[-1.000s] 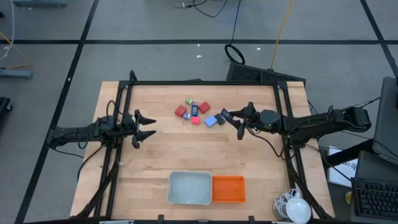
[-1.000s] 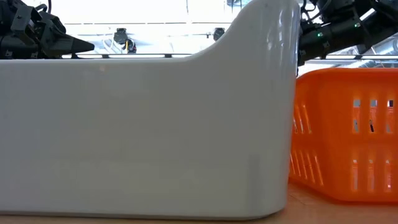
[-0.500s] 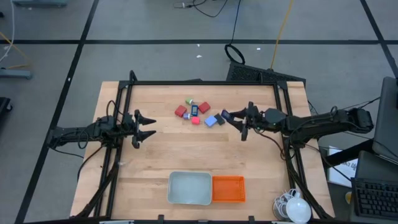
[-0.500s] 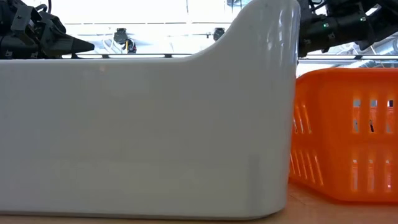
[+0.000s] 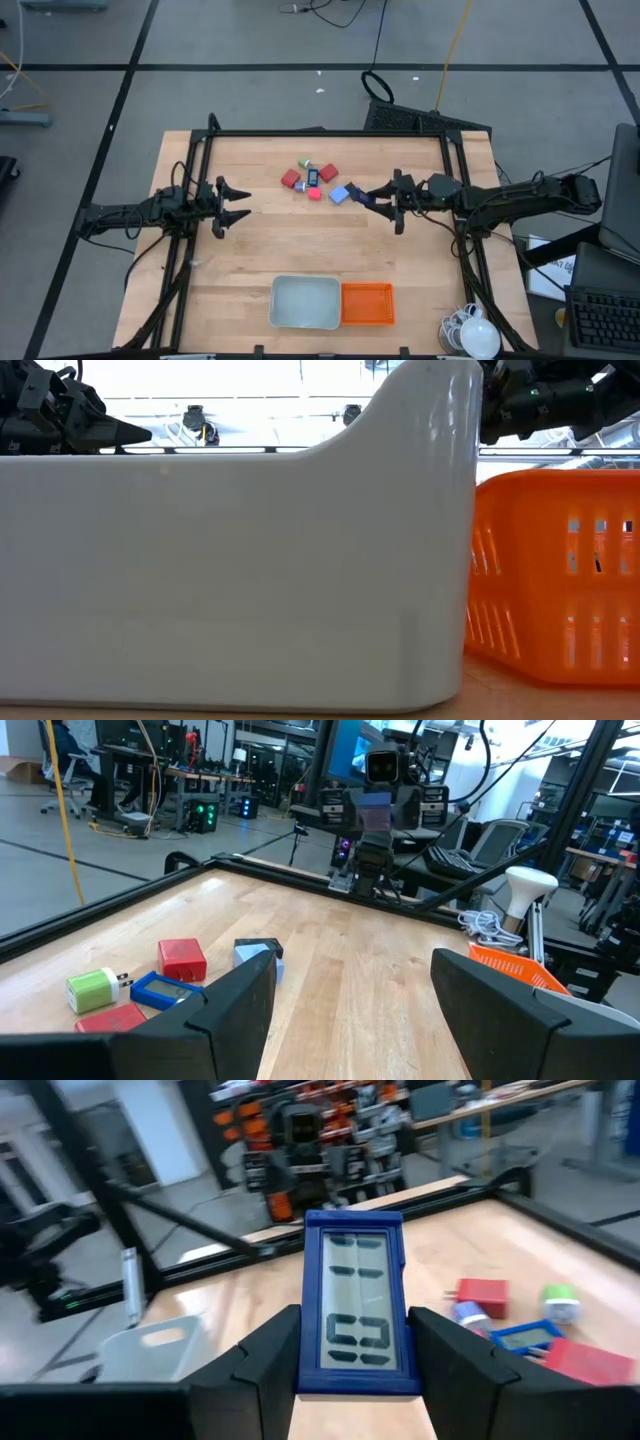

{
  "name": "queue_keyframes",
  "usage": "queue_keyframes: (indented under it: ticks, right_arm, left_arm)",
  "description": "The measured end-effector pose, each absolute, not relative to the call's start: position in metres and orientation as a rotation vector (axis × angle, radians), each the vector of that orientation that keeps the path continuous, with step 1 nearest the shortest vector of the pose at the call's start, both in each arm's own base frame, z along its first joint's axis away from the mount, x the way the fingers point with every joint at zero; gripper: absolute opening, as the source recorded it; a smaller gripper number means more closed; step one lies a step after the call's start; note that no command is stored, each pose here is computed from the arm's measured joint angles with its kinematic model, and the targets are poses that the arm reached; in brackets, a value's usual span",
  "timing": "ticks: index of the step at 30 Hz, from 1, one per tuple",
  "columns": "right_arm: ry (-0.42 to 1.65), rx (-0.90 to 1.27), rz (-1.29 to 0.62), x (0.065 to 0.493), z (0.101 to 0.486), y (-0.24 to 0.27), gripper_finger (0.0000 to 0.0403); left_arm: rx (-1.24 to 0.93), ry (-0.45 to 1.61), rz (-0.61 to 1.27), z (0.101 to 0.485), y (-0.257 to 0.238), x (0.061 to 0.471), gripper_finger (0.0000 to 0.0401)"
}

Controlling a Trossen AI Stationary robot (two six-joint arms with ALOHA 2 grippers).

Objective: Pick & Place Office items
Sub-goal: Put the right blue digital timer into the orange bin

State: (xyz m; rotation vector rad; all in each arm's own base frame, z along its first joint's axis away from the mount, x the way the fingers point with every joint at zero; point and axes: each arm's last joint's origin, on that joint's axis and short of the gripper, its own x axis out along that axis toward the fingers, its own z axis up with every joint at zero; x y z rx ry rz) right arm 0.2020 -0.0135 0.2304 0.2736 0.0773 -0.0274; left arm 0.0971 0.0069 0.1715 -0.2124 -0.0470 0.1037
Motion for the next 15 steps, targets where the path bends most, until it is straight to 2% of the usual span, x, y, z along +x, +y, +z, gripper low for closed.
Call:
queue_keyframes:
  ticks: [15]
  right_arm:
    - [0.097,0.263,0.131,0.202,0.2304,-0.0045,0.0164]
  left_arm:
    - [-0.212,-0.047,0.104,0.1715,0.0069,0.0971,0.0271]
